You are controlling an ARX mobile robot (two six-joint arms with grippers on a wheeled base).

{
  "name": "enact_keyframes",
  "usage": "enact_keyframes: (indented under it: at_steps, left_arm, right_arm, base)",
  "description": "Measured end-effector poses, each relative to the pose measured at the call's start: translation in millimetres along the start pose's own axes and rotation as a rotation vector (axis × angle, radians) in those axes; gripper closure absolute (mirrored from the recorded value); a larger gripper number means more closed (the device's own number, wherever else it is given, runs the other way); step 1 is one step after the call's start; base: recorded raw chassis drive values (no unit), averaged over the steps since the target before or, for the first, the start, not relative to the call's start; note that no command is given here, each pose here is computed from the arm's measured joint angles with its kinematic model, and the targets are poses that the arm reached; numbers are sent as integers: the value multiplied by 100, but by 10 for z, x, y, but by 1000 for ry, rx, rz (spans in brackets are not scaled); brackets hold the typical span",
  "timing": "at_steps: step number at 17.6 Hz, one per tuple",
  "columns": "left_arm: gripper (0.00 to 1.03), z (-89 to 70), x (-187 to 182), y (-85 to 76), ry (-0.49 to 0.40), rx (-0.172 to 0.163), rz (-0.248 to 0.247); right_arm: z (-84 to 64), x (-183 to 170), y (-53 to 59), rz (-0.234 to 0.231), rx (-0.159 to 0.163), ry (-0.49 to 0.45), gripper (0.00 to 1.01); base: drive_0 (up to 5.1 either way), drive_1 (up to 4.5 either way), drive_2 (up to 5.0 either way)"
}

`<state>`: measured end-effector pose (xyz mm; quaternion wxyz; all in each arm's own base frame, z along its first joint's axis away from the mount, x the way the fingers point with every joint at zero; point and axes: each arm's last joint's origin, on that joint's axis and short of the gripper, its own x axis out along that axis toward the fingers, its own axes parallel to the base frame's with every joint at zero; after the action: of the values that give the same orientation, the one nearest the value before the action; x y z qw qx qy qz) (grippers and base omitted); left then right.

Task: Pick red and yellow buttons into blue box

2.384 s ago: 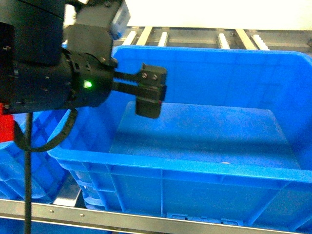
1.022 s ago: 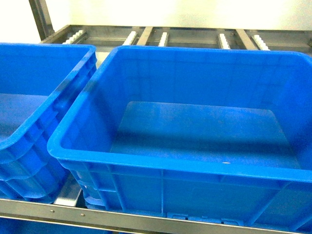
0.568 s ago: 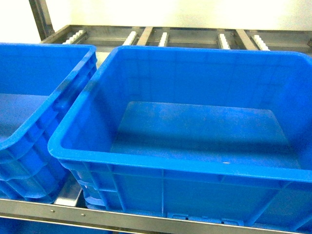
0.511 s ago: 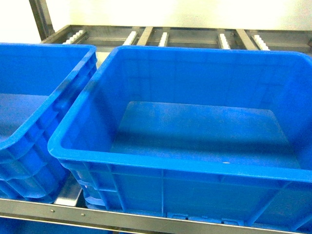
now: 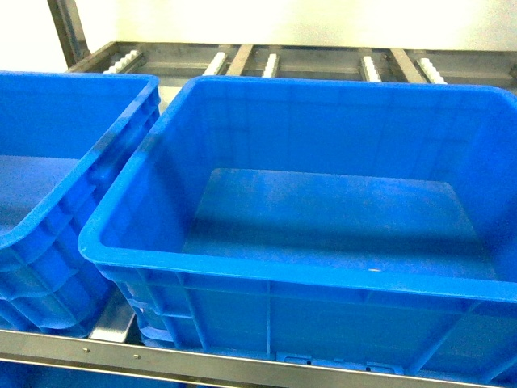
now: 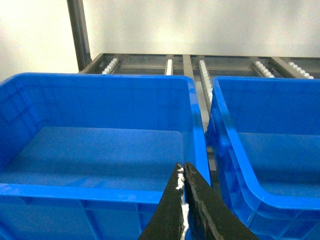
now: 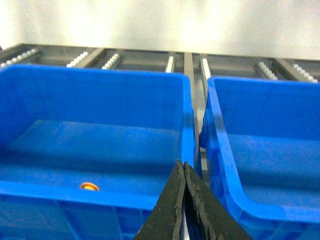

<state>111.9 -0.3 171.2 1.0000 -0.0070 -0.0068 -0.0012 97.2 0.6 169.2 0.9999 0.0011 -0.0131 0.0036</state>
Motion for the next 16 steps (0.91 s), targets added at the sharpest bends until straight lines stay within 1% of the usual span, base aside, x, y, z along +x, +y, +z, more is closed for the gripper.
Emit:
enact_keyframes:
  at_steps: [1, 4, 5, 6, 8, 9, 14, 15, 16]
  left_arm:
    - [101, 2, -11, 0, -3, 0, 0]
    - [101, -5, -42, 0, 1, 0, 0]
    - [101, -57, -101, 1, 46, 0, 0]
    - [101, -25, -147, 0, 0, 0, -1]
    - [101, -42, -145, 1, 19, 0, 1]
    - [101, -32, -145, 0, 8, 0, -1]
    - [101, -37, -145, 0, 13, 0, 0]
    - [90, -37, -145, 0, 13, 0, 0]
    - [77, -37, -145, 0, 13, 0, 0]
  right_arm:
    - [-29, 0, -1, -2, 0, 28, 99]
    - [-23, 0, -1, -2, 0, 22, 99]
    - [-24, 0, 0, -2, 0, 23, 99]
    - [-24, 0, 0, -2, 0, 23, 99]
    - [-24, 0, 0, 1, 0, 23, 99]
    - [-24, 0, 0, 0, 0, 23, 99]
    - [-24, 0, 0, 0, 0, 23, 99]
    - [-24, 0, 0, 0, -1, 23, 89]
    - [-24, 0, 0, 0, -1, 23, 75]
  base:
    - [0, 0, 0]
    - [0, 0, 0]
    - [0, 0, 0]
    - [0, 0, 0]
    - [0, 0, 0]
    - [0, 0, 0]
    - [0, 0, 0]
    - [0, 0, 0]
    - [0, 0, 0]
